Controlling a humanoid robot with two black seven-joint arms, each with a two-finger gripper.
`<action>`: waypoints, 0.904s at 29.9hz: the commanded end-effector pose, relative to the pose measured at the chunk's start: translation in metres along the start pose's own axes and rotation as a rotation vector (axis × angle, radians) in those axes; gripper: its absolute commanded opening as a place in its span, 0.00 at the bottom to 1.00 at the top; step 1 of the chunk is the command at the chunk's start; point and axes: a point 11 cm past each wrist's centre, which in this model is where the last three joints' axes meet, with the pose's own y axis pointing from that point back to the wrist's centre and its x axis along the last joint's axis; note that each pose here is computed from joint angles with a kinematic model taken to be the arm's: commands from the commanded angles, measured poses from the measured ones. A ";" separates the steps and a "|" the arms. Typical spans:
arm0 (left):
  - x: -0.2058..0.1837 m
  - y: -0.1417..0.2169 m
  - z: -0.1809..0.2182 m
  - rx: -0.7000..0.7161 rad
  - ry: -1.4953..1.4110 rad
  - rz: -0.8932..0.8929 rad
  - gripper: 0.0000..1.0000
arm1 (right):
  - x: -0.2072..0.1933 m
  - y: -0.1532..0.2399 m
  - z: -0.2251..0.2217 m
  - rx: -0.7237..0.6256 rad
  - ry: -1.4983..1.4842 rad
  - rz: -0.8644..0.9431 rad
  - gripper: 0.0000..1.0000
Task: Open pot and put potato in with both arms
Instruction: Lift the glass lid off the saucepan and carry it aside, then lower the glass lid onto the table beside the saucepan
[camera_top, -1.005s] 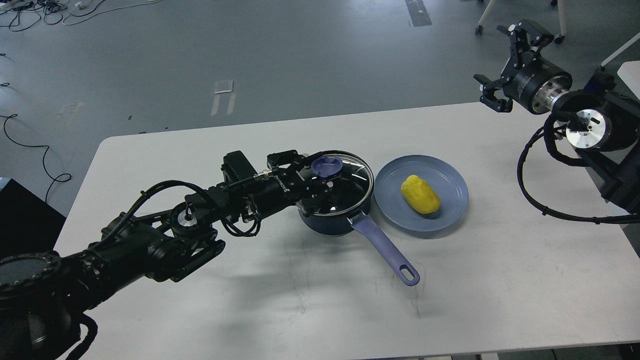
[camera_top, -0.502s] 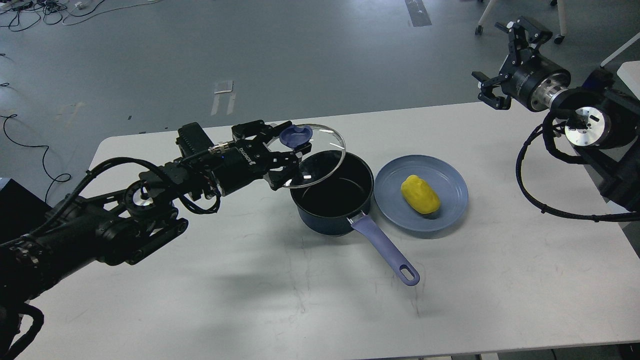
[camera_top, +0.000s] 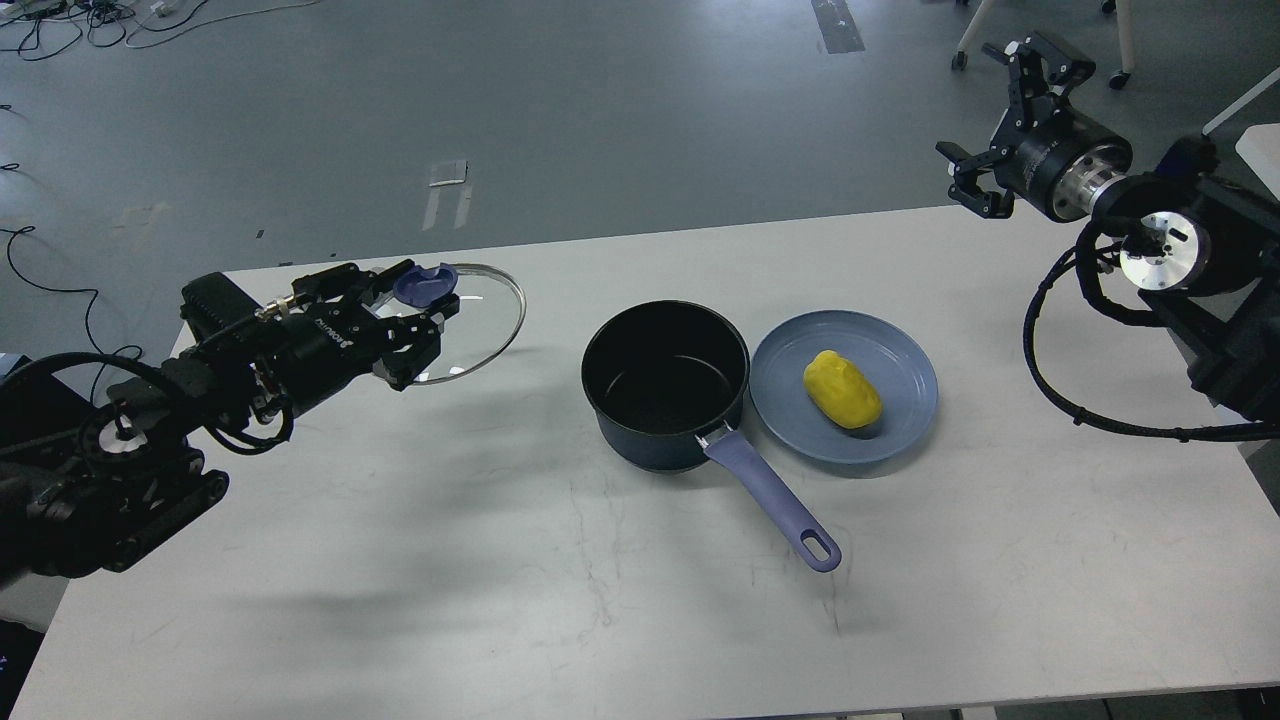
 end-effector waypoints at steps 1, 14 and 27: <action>-0.023 0.018 -0.004 0.031 0.028 -0.046 0.27 | -0.001 0.000 -0.001 0.002 0.000 0.001 1.00; -0.073 0.048 -0.012 0.141 0.121 -0.125 0.28 | 0.000 -0.001 -0.002 0.001 0.005 0.005 1.00; -0.103 0.036 0.021 0.098 0.185 -0.152 0.36 | 0.002 0.001 0.001 -0.004 0.003 0.008 1.00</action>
